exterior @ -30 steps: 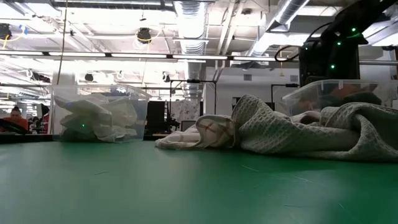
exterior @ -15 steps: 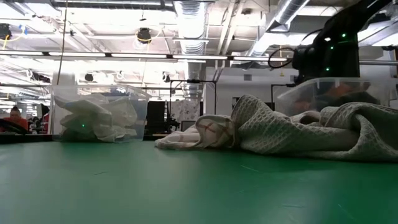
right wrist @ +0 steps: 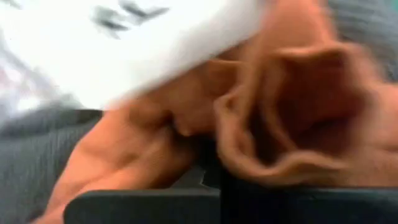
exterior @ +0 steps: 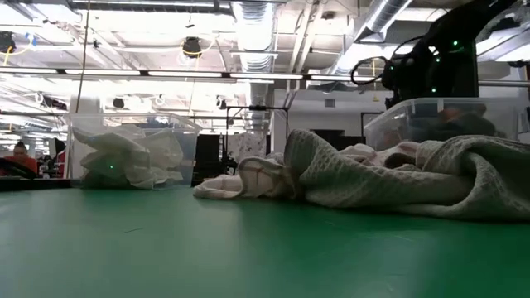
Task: Sort towels by color in basket
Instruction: Put the orange towel into the right transparent bin
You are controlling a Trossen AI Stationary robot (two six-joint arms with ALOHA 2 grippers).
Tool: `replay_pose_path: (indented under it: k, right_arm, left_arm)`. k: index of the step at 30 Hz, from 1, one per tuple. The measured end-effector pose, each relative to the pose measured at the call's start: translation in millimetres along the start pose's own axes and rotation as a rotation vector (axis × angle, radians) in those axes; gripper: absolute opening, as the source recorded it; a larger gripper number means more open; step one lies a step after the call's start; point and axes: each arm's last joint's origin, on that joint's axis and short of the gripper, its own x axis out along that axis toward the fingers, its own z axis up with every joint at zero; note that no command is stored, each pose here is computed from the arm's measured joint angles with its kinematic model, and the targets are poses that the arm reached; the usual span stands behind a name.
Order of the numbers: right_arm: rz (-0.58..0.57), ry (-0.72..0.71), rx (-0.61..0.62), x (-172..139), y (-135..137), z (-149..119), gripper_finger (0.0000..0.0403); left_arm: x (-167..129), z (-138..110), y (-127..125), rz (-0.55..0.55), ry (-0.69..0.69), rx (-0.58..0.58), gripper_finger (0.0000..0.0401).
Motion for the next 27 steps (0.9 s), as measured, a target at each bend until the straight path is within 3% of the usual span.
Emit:
replay_pose_path:
  k: [3,6,11,15,18,27]
  right_arm:
    - [-0.092,0.031,-0.108,0,6,0,0.0022]
    - [-0.103,0.035,-0.181,1,10,0,0.004]
    - [-0.101,0.072,-0.331,0,17,-2,0.0127]
    - [-0.093,0.111,-0.33,-10,19,-1,0.0213]
    - [-0.085,0.129,-0.313,-26,19,5,0.0256]
    - [-0.169,0.064,-0.309,-93,19,16,0.0277]
  left_arm:
    - [0,0,0,0.001,0.001,0.001,0.0194]
    - [0,0,0,0.001,0.001,0.003,0.0194]
    - [0,0,0,0.0,0.001,0.009,0.0194]
    - [-2,1,0,-0.007,0.0,0.002,0.0194]
    - [-3,3,1,-0.014,0.001,-0.005,0.0194]
    - [-6,5,2,-0.03,0.002,-0.013,0.0194]
